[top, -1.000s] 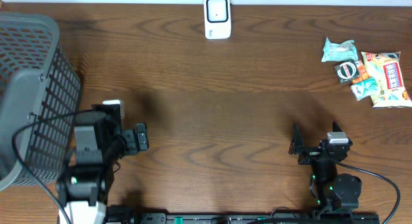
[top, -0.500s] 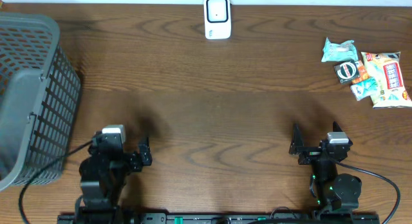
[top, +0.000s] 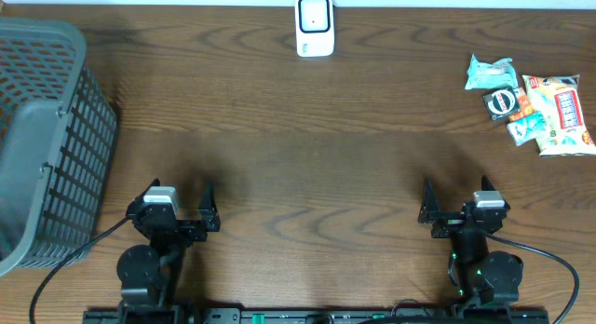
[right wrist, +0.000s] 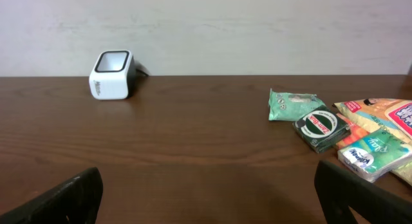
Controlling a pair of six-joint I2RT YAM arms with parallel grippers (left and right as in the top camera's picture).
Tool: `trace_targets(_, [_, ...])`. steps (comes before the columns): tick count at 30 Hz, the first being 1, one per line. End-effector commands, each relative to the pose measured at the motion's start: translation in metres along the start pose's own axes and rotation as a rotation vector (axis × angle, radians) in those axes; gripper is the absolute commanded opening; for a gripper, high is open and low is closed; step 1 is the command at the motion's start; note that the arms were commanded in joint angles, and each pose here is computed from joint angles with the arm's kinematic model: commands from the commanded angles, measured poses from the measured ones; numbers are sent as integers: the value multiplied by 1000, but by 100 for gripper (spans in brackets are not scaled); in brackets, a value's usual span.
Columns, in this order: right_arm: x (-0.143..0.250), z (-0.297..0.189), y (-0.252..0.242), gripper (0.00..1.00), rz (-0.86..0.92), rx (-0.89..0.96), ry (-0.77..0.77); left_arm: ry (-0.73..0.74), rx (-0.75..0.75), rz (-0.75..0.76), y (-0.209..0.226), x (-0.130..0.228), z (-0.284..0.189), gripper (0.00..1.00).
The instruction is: Scan the item barcode
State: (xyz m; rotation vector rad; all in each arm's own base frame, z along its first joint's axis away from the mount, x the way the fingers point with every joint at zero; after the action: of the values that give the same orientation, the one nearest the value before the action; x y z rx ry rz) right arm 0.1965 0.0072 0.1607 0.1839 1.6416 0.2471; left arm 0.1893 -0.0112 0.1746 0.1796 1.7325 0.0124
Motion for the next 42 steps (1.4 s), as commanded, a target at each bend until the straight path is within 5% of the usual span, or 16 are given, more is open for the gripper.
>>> trace_targets(1, [0, 0, -2, 99, 14, 14, -3, -40, -3, 3, -1, 2, 2, 98])
trace_targets(14, [0, 0, -2, 99, 14, 14, -3, -207, -20, 15, 0, -8, 5, 98])
trace_targets(27, [0, 0, -2, 99, 14, 14, -3, -34, 26, 42, -7, 26, 10, 98])
trace_targets(42, [0, 0, -2, 99, 14, 14, -3, -38, 29, 69, -7, 25, 10, 97])
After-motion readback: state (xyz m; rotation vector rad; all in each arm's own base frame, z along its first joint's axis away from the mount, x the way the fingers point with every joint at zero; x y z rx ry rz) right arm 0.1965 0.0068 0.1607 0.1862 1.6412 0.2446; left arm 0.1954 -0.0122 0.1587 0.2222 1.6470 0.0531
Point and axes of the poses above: each gripper's point midway between its finger pads, its own z axis out along the fingers, its own y axis along the line the jaws close on, x = y × z, the point moved 5 cm from there along -z, back along the fingers, and after that the axes turned 14 degrees about z, right-handed, at the moved point
